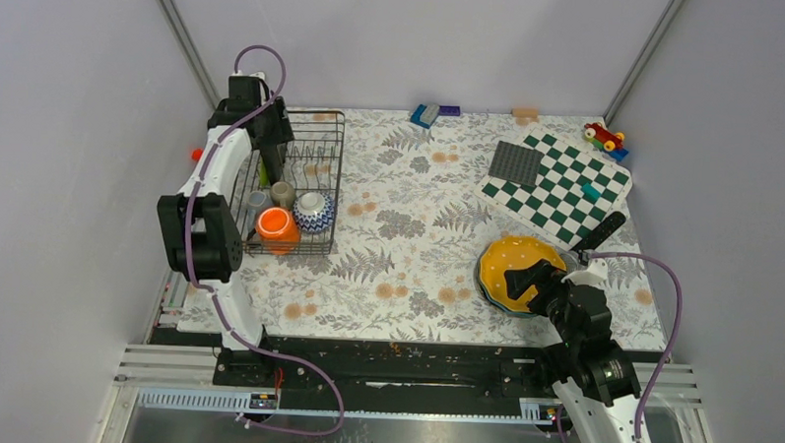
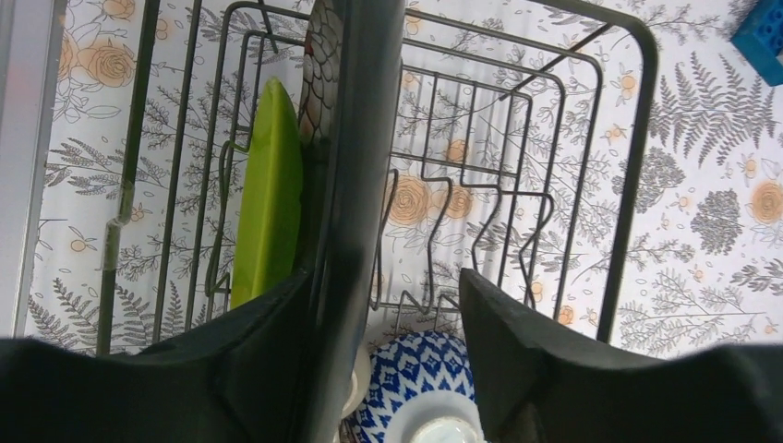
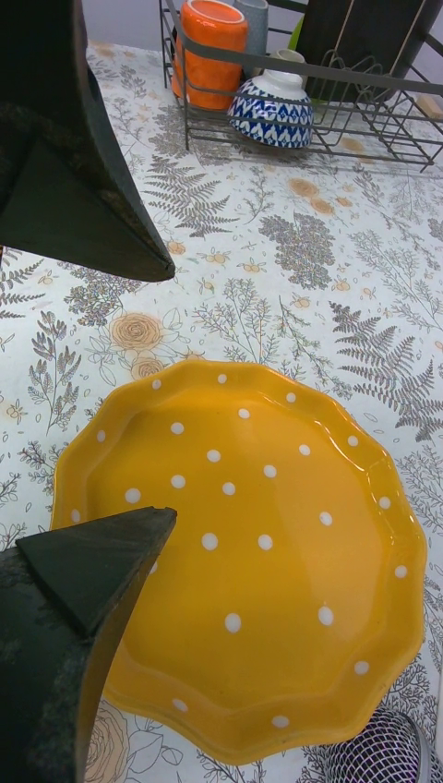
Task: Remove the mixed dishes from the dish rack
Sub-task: Pick up the plate from the dish rack.
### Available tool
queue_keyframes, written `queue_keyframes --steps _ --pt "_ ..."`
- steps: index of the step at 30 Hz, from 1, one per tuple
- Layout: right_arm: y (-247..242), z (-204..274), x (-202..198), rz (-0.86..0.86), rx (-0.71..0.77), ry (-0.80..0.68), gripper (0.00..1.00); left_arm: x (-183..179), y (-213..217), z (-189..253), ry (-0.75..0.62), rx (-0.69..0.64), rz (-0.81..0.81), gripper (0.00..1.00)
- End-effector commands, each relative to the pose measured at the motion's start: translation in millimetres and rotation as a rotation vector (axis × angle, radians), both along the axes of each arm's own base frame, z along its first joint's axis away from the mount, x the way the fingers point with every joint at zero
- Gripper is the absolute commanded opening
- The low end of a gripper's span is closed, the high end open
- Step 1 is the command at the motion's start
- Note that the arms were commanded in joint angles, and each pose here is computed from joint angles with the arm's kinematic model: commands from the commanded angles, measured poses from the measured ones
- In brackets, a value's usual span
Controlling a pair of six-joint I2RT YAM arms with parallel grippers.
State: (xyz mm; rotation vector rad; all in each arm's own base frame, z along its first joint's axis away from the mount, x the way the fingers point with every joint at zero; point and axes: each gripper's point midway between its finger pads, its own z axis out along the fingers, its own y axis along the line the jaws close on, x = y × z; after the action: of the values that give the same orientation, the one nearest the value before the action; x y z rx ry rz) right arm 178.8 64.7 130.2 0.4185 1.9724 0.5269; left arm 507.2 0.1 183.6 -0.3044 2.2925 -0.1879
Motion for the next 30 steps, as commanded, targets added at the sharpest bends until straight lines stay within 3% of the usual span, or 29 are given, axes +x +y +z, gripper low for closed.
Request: queue_keyframes --steps 1,15,21,28,30 --pt "1 10 5 0.0 0.004 -0.045 1.0 12 -7 17 -0.046 -0.011 -0.024 0.54" --pt "-1 7 6 -0.009 0.001 -0.035 1.0 13 2 7 -0.014 0.035 -0.005 0.24" --pt "-1 7 6 -0.009 0.0 -0.033 1.0 12 2 29 -0.057 0.066 -0.001 0.0" --pt "-1 6 6 -0.011 -0.001 -0.026 1.0 5 17 68 -0.121 0.192 0.026 0.0" --pt "-1 7 6 -0.01 -0.001 -0.026 1.0 3 18 71 -0.124 0.207 0.017 0.08"
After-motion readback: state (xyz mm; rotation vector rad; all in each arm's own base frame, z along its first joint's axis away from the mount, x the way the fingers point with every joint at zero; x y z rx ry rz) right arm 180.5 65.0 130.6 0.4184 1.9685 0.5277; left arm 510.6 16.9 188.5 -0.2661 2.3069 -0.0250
